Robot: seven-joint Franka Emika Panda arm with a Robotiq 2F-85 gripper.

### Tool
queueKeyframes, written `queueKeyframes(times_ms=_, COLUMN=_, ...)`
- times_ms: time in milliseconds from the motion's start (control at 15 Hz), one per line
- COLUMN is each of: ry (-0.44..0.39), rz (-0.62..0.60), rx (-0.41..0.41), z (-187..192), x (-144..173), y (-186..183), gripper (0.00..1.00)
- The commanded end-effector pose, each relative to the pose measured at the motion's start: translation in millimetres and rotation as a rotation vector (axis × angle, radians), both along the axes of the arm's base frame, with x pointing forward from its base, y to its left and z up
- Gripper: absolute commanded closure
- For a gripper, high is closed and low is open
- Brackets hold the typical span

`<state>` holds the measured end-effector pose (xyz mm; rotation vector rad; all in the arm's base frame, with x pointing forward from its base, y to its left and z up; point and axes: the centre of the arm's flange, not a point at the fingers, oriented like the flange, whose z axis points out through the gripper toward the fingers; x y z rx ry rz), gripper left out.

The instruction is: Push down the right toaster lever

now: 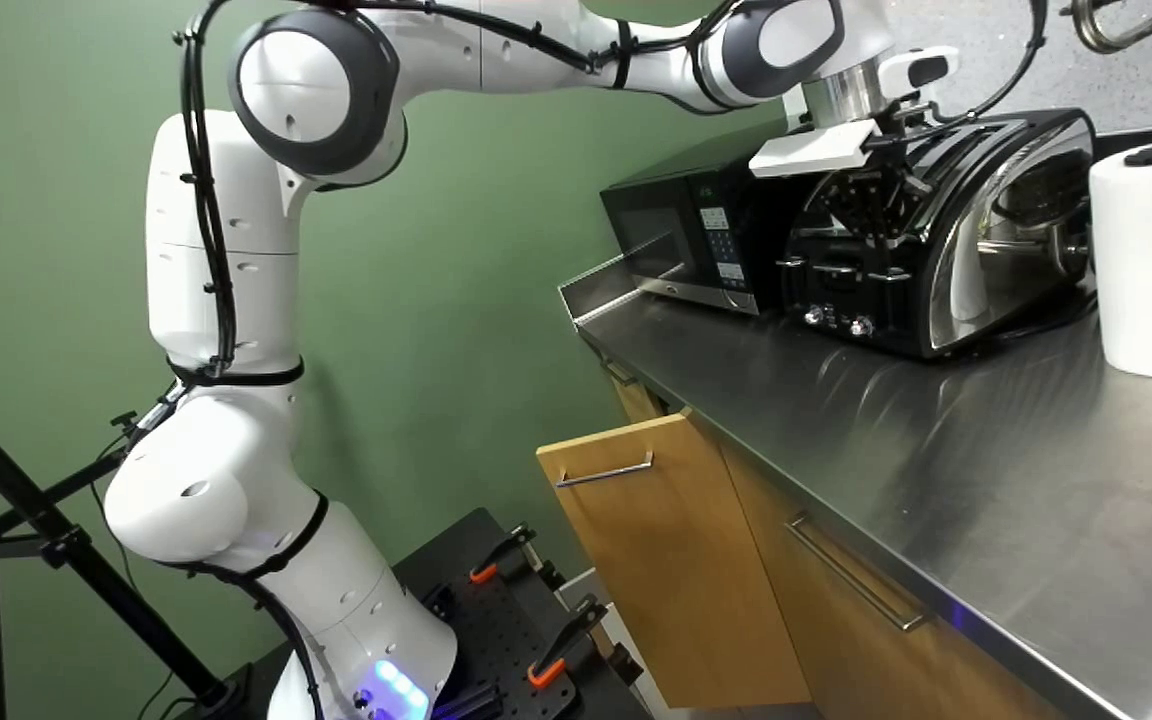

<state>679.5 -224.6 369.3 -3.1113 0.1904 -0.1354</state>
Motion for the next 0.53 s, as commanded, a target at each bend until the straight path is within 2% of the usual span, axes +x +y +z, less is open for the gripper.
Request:
queueKeyframes(times_ms=0, ry=0.029, rz=0.011, rx=0.033, z=3.7, x=13.0, y=-7.0, gripper=1.0)
queueKeyframes(times_ms=467, ry=0.059, rz=0.015, rx=0.04, z=-5.3, x=19.2, y=-2.3, gripper=1.0)
